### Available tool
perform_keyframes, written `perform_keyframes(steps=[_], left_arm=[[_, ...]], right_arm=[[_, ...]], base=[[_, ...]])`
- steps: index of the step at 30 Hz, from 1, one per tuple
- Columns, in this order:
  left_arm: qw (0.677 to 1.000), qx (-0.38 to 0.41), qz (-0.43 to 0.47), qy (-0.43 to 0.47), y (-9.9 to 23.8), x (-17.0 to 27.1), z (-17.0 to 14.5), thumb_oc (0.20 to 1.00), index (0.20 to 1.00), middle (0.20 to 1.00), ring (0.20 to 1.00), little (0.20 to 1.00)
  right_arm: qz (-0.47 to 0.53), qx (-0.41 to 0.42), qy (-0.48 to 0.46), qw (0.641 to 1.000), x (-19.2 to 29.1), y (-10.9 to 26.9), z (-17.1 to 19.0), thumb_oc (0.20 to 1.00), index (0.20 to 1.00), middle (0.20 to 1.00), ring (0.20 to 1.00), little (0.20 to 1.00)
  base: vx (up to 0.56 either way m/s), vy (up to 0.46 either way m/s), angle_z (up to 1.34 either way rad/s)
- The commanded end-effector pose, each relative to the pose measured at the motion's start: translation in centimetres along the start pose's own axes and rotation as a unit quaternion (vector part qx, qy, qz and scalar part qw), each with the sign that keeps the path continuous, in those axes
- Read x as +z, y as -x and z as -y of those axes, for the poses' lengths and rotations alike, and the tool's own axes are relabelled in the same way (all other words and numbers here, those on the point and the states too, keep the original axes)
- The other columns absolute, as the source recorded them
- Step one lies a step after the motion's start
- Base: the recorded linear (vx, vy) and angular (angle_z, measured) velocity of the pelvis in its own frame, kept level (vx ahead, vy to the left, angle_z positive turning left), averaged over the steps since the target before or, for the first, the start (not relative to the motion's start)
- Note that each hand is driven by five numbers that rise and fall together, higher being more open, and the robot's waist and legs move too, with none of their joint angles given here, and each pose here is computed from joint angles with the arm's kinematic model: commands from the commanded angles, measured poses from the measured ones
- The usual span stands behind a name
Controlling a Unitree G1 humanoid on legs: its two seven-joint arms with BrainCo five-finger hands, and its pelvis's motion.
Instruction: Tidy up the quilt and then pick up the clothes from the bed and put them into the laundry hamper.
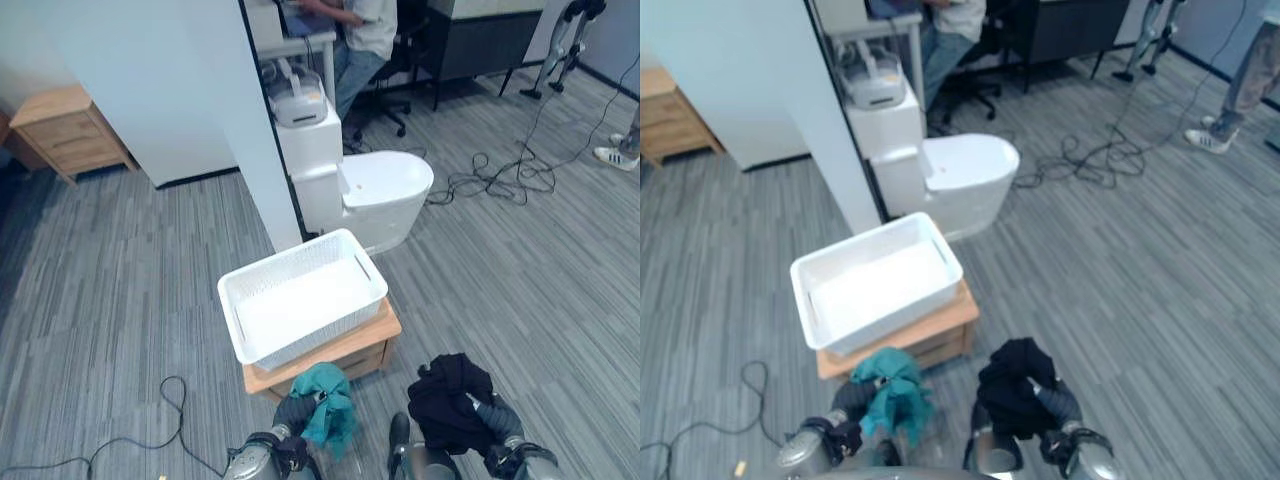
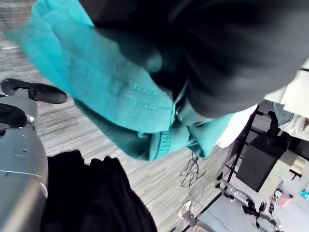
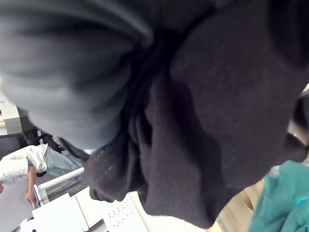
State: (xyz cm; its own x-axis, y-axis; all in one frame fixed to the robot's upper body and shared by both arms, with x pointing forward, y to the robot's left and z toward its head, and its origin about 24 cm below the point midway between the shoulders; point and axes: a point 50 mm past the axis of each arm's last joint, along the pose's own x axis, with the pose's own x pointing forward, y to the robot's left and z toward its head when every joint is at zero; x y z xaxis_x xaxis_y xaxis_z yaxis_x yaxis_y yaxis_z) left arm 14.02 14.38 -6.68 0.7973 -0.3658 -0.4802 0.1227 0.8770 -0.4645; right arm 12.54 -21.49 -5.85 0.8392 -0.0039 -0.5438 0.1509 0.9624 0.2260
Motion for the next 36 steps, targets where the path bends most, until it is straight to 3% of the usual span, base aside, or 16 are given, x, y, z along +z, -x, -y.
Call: perform_keyframes(steps=[1,4,6,12,14,17,21,24,32,36], left_arm=[[0.991,0.054,0.116,-0.038,1.1,4.0,-1.2,0.2,0.2,0.2,0.2,0.2],[0.981,0.092,0.162,-0.058,1.6,5.8,-1.9,0.2,0.2,0.2,0.2,0.2],[0.953,0.146,0.24,-0.115,2.5,9.3,-3.2,0.2,0.2,0.2,0.2,0.2],[0.888,0.18,0.376,-0.197,4.3,16.7,-3.5,0.2,0.2,0.2,0.2,0.2],[0.849,0.181,0.435,-0.239,5.1,20.5,-2.5,0.2,0.2,0.2,0.2,0.2],[0.816,0.175,0.478,-0.274,5.7,23.6,-1.3,0.2,0.2,0.2,0.2,0.2],[0.748,0.161,0.546,-0.342,5.7,30.3,3.2,0.2,0.2,0.2,0.2,0.2],[0.726,0.156,0.566,-0.358,5.9,32.7,5.4,0.2,0.2,0.2,0.2,0.2],[0.746,0.189,0.534,-0.351,3.8,35.5,6.5,0.2,0.2,0.2,0.2,0.2],[0.777,0.224,0.494,-0.319,2.0,34.4,4.9,0.2,0.2,0.2,0.2,0.2]], right_arm=[[0.07,0.028,-0.013,0.997,2.7,-0.1,-0.5,0.2,0.2,0.2,0.2,0.2],[0.065,0.024,-0.015,0.997,2.7,-0.2,-0.4,0.2,0.2,0.2,0.2,0.2],[0.046,0.026,-0.011,0.999,2.1,-0.2,-0.3,0.2,0.2,0.2,0.2,0.2],[0.007,0.042,0.009,0.999,1.0,0.4,-0.2,0.2,0.2,0.2,0.2,0.2],[-0.012,0.051,0.016,0.999,0.4,0.6,-0.1,0.2,0.2,0.2,0.2,0.2],[-0.024,0.058,0.022,0.998,0.0,0.7,-0.3,0.2,0.2,0.2,0.2,0.2],[-0.037,0.072,0.038,0.996,-0.6,0.7,-0.8,0.2,0.2,0.2,0.2,0.2],[-0.04,0.079,0.052,0.995,-0.5,0.5,-0.7,0.2,0.2,0.2,0.2,0.2],[-0.052,0.092,0.086,0.991,0.0,0.2,-0.7,0.2,0.2,0.2,0.2,0.2],[-0.046,0.087,0.099,0.99,0.6,0.2,-0.2,0.2,0.2,0.2,0.2,0.2]], base=[[0.05,0.038,0.24],[0.07,0.07,0.06],[0.09,0.149,0.53],[0.08,0.094,0.12],[0.07,0.038,-0.05],[0.05,0.005,-0.02],[0.02,0.004,-0.01],[0.01,0.029,-0.13],[0.04,0.023,-0.23],[0.01,0.031,-0.22]])
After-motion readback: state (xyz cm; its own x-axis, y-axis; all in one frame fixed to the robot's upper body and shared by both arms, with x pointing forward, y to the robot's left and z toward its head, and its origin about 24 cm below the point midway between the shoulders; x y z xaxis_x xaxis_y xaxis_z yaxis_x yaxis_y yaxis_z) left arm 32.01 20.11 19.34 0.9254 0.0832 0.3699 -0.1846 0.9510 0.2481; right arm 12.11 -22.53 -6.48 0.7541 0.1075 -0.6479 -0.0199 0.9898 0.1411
